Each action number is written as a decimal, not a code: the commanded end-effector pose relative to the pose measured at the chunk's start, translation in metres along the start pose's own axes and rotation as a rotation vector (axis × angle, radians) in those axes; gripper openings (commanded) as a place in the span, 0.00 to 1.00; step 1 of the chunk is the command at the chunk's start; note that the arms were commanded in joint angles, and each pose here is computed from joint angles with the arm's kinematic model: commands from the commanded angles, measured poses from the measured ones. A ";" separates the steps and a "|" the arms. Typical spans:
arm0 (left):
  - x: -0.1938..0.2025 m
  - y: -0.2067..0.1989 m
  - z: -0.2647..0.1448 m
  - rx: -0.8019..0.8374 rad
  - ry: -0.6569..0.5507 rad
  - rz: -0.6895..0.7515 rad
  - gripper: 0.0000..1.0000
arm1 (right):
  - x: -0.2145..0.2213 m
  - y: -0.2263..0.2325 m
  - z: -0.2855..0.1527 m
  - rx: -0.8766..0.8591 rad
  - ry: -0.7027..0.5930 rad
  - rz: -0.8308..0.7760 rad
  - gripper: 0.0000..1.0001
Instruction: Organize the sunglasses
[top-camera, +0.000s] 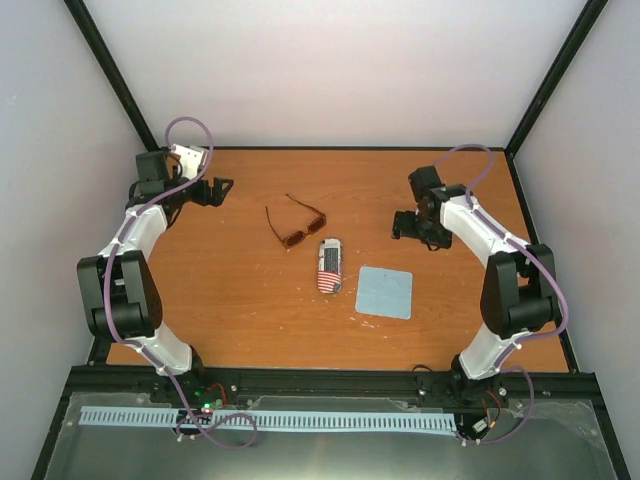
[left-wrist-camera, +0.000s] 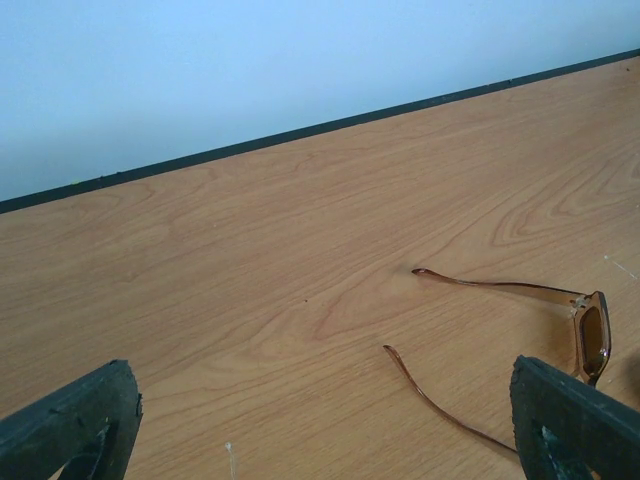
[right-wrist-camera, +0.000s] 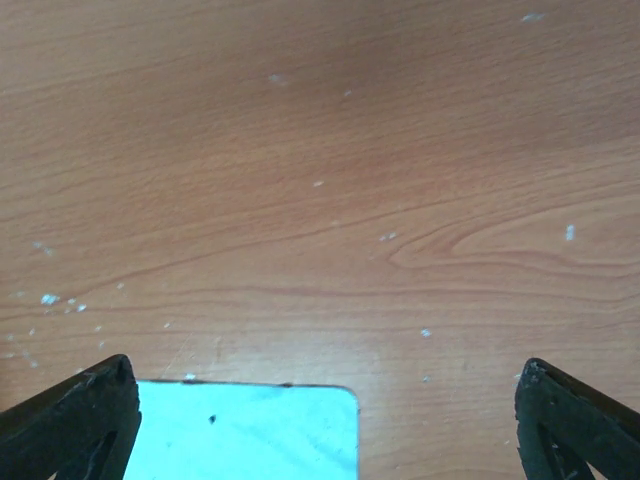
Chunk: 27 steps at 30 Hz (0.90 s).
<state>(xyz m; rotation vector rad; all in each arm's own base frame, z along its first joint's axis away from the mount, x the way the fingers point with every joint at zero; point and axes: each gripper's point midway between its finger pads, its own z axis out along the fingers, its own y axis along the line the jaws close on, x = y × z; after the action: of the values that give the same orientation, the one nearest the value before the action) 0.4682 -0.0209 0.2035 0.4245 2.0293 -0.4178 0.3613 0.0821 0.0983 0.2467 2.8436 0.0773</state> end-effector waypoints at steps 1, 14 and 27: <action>-0.011 -0.001 -0.008 -0.010 -0.031 0.030 0.99 | 0.010 0.032 -0.014 -0.042 0.032 -0.036 0.93; 0.000 0.004 -0.010 -0.051 0.017 0.007 0.99 | 0.054 0.180 0.017 0.035 0.284 -0.322 0.88; 0.004 0.006 -0.015 -0.076 0.021 0.036 1.00 | 0.093 0.204 0.031 0.092 0.371 -0.376 0.92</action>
<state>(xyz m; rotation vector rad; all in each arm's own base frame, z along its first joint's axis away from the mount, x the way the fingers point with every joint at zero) 0.4609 -0.0114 0.1965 0.4027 2.0732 -0.3486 0.3311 0.2945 0.0644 -0.3020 3.1658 -0.0286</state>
